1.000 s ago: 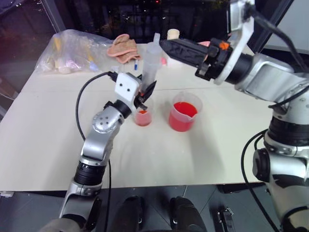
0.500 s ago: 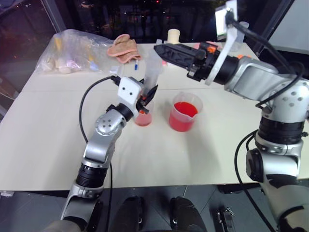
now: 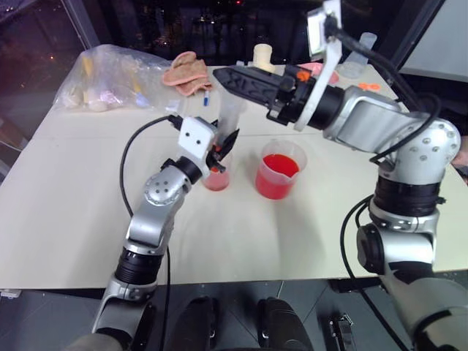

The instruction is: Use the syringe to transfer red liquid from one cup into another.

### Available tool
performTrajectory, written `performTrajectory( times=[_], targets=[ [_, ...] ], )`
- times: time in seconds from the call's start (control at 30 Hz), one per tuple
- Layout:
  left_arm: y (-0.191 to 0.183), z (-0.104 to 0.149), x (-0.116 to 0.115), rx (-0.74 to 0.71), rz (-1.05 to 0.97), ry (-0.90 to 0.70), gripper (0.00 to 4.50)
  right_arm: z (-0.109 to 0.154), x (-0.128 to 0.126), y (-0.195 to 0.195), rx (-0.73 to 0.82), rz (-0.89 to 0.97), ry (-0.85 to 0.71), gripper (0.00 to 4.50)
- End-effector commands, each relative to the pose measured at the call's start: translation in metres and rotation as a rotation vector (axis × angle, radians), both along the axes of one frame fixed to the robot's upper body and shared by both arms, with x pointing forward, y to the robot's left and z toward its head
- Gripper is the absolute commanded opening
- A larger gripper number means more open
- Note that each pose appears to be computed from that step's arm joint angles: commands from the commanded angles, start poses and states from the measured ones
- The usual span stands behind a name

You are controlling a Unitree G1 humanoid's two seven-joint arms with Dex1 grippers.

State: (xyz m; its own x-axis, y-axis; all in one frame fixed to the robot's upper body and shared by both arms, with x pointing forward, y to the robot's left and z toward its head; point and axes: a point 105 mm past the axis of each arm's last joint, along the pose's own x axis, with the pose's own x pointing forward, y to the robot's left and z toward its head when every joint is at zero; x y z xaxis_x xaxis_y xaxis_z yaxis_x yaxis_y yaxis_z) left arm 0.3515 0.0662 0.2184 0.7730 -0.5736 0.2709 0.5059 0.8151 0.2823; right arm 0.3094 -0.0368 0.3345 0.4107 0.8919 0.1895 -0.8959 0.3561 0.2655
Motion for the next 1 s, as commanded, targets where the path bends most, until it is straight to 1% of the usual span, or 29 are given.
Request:
performTrajectory(
  times=[0.03,0.07,0.1,0.17,0.2,0.4,0.73,1.0],
  targets=[
    [-0.003,0.016,-0.009,-0.005,-0.013,-0.068,1.52,0.007,-0.006,0.005,0.001,0.031,-0.032,2.33],
    [-0.002,0.016,-0.009,-0.006,-0.013,-0.068,1.52,0.006,0.000,0.010,-0.002,0.027,-0.022,1.77],
    [-0.002,0.016,-0.009,-0.006,-0.014,-0.068,1.52,0.004,0.007,0.016,-0.007,0.022,-0.012,1.37],
    [-0.002,0.015,-0.010,-0.001,-0.016,-0.071,1.52,0.000,0.015,0.023,-0.022,0.021,-0.005,0.40],
    [-0.003,0.015,-0.011,0.001,-0.016,-0.072,1.52,0.000,0.016,0.024,-0.025,0.025,-0.007,0.04],
    [-0.001,0.017,-0.011,-0.014,-0.006,-0.075,1.52,-0.003,0.018,0.025,-0.050,0.039,-0.010,0.04],
    [-0.002,0.017,-0.012,-0.021,-0.015,-0.075,1.52,-0.008,0.015,0.029,-0.060,0.067,0.032,0.04],
    [-0.003,0.021,-0.015,-0.023,-0.021,-0.080,1.52,-0.022,0.018,0.035,-0.057,0.059,0.092,0.04]
  ],
)
